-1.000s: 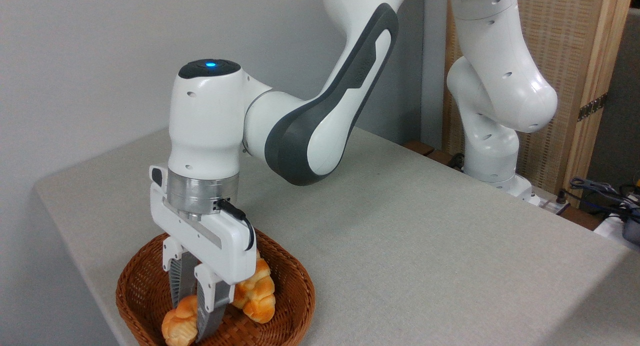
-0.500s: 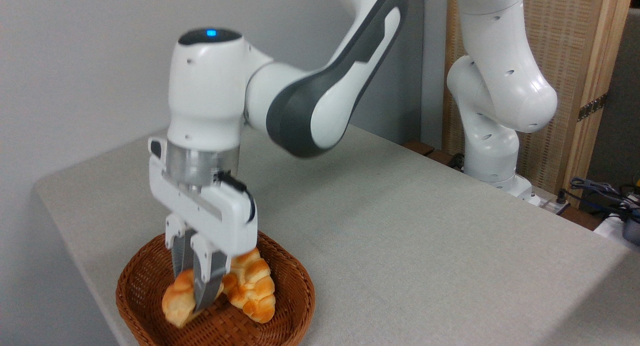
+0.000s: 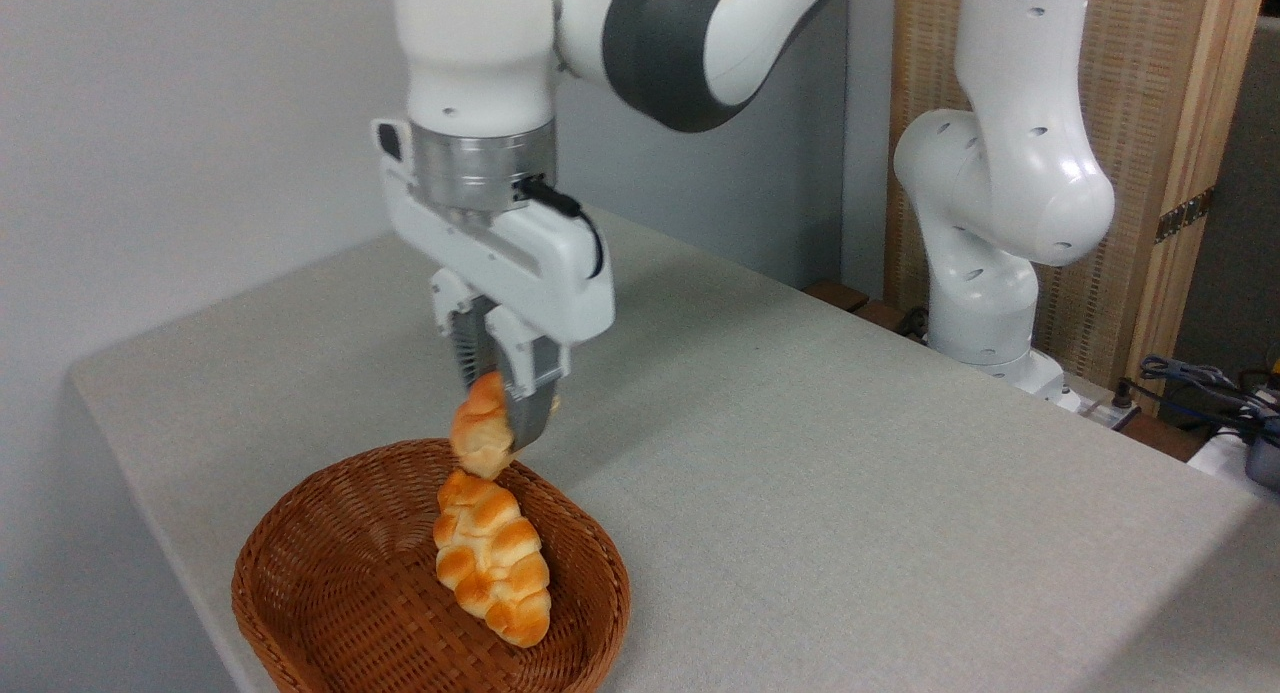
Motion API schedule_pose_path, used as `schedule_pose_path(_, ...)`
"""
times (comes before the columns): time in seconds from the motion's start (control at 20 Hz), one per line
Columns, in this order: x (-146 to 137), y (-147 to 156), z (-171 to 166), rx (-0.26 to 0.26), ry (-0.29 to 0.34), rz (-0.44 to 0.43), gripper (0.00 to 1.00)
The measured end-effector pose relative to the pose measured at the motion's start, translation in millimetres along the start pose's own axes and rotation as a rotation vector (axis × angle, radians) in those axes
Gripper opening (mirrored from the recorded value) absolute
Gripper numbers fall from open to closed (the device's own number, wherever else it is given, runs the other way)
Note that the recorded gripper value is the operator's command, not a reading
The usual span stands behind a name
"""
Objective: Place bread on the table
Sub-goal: 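Lift the bun out of the basket and carry it beside the basket, then lower the bun onto the table, open the gripper and raise it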
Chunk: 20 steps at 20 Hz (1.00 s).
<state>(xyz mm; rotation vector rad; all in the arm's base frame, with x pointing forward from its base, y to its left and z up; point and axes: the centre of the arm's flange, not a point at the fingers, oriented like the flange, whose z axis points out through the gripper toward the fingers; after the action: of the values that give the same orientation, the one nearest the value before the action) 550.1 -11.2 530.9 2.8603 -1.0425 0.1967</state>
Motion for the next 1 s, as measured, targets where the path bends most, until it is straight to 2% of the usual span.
schedule_pose_path(0.15,-23,15,12,-0.053,-0.053,0.006,0.42)
schedule_pose_path(0.25,-40,22,29,-0.070,-0.098,0.024,0.49)
schedule_pose_path(0.3,-46,26,38,-0.077,-0.118,0.029,0.66)
schedule_pose_path(0.35,-51,29,45,-0.086,-0.135,0.031,0.92)
schedule_pose_path(0.4,-54,31,52,-0.094,-0.148,0.032,1.00)
schedule_pose_path(0.65,-56,37,77,-0.122,-0.194,0.042,1.00)
schedule_pose_path(0.8,-49,43,94,-0.116,-0.240,0.074,1.00)
schedule_pose_path(1.0,-46,44,96,-0.113,-0.248,0.083,1.00)
